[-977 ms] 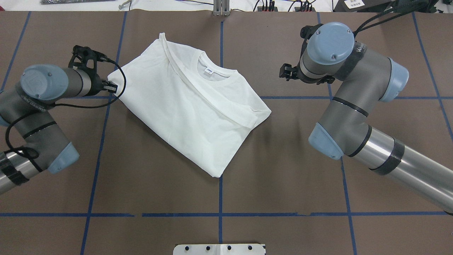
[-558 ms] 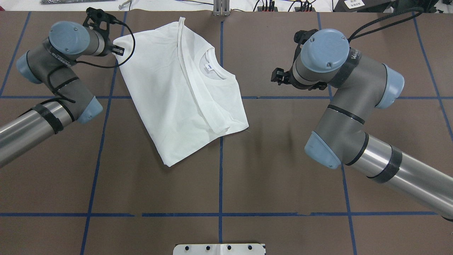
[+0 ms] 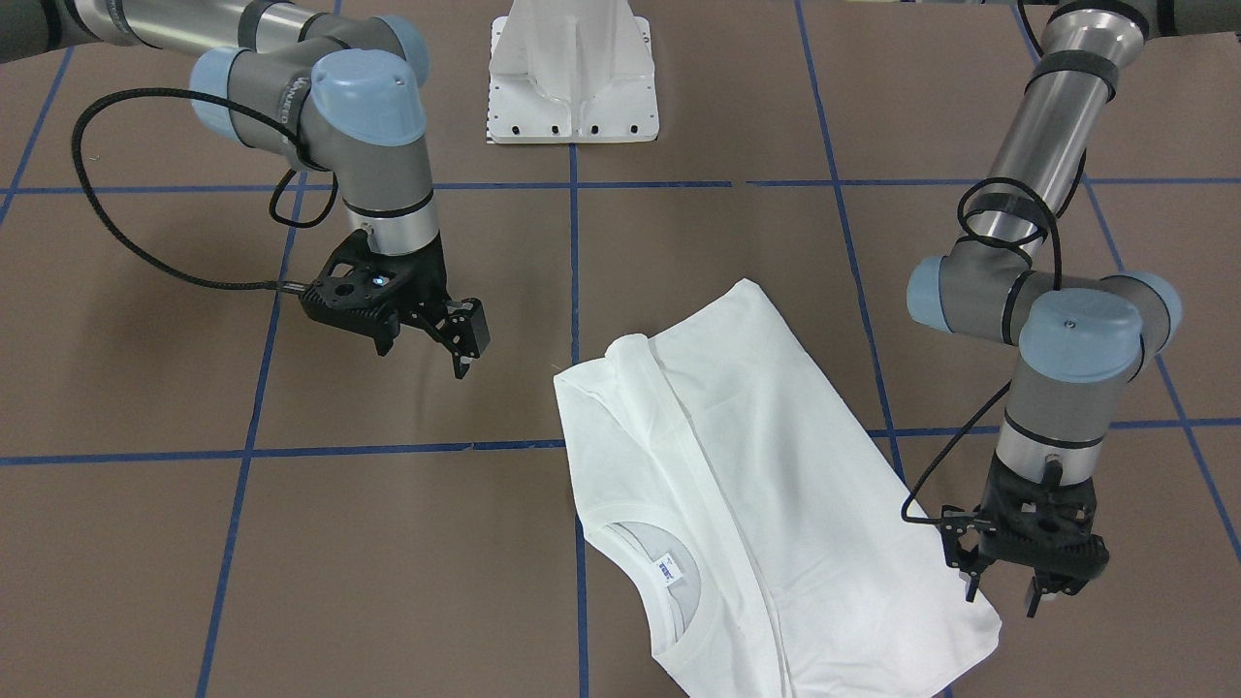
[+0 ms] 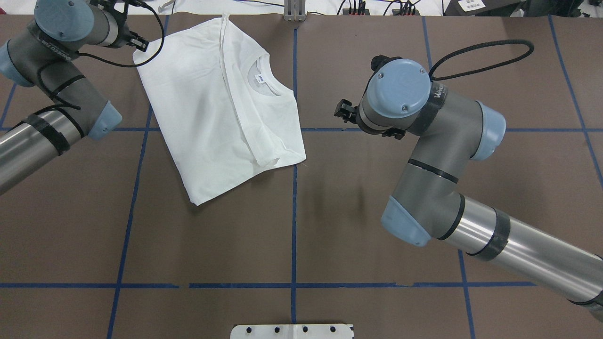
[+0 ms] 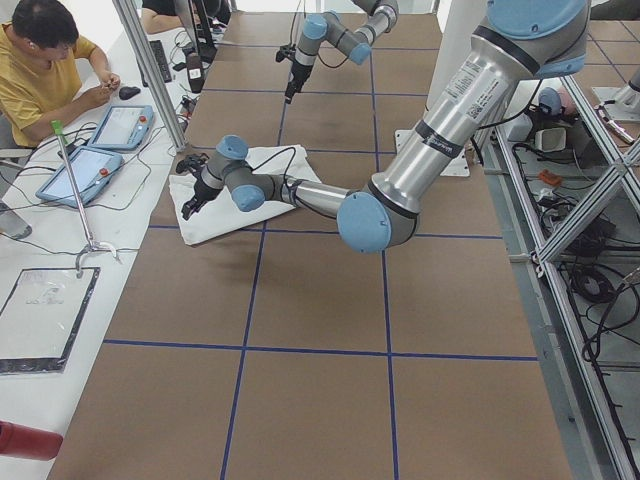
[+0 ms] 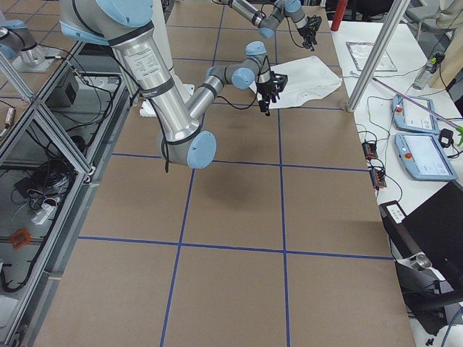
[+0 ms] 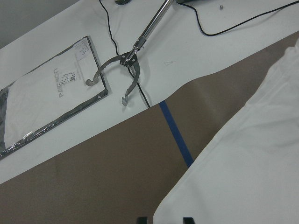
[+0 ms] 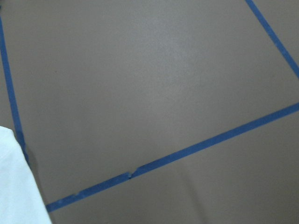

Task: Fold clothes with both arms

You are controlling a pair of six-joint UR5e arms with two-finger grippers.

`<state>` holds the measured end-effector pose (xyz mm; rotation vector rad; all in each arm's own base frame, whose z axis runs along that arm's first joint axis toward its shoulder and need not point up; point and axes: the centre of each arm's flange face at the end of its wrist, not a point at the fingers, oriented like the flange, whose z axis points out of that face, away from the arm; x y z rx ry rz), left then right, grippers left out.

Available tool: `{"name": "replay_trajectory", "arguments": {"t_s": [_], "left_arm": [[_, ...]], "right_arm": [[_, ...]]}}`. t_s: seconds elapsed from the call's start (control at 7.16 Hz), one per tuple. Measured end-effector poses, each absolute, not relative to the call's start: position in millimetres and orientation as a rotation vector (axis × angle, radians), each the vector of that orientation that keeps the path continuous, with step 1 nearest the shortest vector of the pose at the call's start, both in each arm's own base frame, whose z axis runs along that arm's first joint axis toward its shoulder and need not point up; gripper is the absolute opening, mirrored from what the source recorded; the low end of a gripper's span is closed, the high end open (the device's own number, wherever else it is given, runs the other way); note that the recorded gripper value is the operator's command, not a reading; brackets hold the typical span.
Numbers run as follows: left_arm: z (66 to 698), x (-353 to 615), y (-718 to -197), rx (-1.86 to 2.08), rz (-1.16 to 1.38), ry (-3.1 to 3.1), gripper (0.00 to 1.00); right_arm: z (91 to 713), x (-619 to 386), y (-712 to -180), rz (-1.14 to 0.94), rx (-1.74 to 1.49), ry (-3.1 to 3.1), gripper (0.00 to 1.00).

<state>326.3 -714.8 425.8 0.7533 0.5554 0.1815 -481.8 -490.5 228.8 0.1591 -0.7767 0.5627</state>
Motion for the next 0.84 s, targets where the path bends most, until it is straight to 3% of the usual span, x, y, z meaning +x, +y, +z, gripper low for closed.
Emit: {"name": "replay_trajectory", "arguments": {"t_s": [0.42,0.84], "left_arm": [[425,319,-679,0.786,0.203,0.61,1.0],[422,325,-668,0.772,0.16,0.649,1.0]], "right_arm": [[189,-579,-515,0.831,0.094,-0.769,0.94],[193,-639,-506,0.847,0.093,-0.795,0.75]]}}
